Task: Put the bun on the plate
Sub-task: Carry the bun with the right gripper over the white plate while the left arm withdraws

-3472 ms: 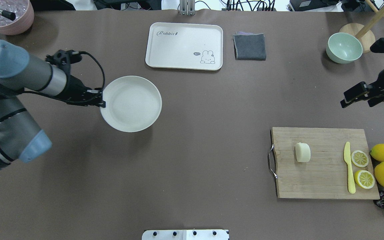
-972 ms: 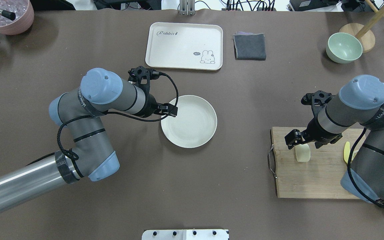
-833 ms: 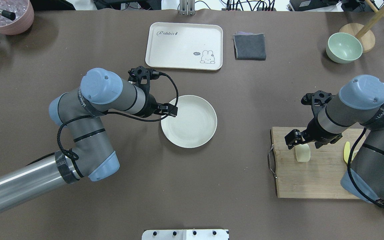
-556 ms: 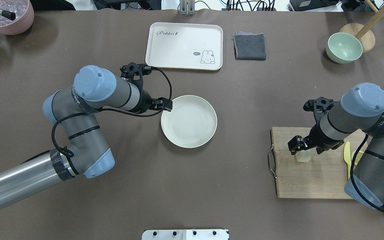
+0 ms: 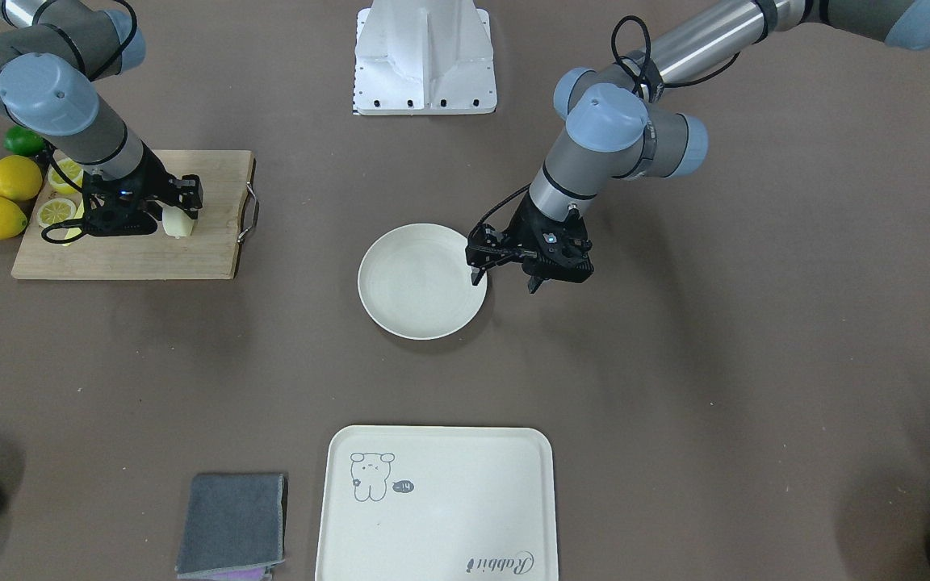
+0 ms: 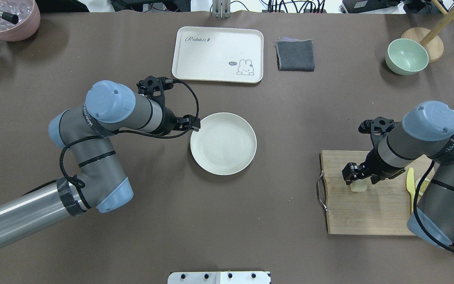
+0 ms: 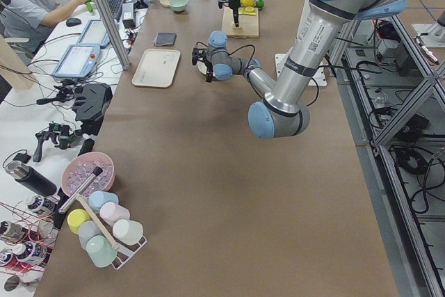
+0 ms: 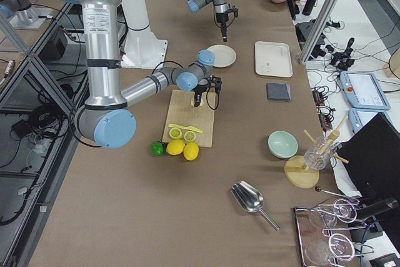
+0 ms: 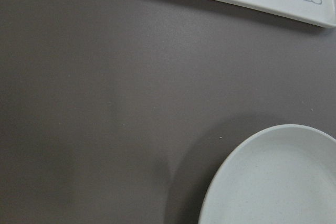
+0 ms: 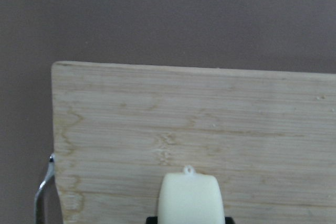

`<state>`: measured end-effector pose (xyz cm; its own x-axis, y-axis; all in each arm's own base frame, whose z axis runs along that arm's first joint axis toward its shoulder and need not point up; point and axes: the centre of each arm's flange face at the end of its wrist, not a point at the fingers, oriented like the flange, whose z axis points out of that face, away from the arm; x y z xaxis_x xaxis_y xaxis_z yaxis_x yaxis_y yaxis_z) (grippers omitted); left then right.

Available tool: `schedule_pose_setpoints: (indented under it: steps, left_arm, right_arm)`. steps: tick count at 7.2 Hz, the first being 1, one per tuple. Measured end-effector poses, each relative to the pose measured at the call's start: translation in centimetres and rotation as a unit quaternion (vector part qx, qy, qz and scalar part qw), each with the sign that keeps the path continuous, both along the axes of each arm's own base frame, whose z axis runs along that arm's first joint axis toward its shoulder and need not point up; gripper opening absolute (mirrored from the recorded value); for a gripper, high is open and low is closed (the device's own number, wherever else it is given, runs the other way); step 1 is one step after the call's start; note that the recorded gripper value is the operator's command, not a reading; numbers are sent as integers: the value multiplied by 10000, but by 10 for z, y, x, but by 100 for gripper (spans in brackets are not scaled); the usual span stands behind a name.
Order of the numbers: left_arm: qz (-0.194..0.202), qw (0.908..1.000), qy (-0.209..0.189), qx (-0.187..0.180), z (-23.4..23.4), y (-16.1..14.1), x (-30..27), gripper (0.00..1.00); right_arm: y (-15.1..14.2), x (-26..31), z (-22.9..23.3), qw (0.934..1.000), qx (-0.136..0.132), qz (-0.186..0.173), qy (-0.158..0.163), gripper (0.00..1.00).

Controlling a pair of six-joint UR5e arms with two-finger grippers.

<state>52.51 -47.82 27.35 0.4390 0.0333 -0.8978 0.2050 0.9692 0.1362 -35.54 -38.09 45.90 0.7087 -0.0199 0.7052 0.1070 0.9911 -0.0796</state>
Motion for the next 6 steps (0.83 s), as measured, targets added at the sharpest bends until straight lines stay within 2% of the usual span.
schedule_pose_setpoints:
  steps: [3,5,6]
  left_arm:
    - [-148,9998,-49,100,6,-1,-4,97]
    - [-198,9993,105,299,37,0,-23,97]
    - [-225,9991,96,341,47,-9,-38,97]
  right_arm:
    - [-12,-16,-38,9996,122,95,-234,16]
    - [-30,-44,-98,9983,110,281,-492,16]
    - [-42,-68,-132,9976,98,348,-597,17]
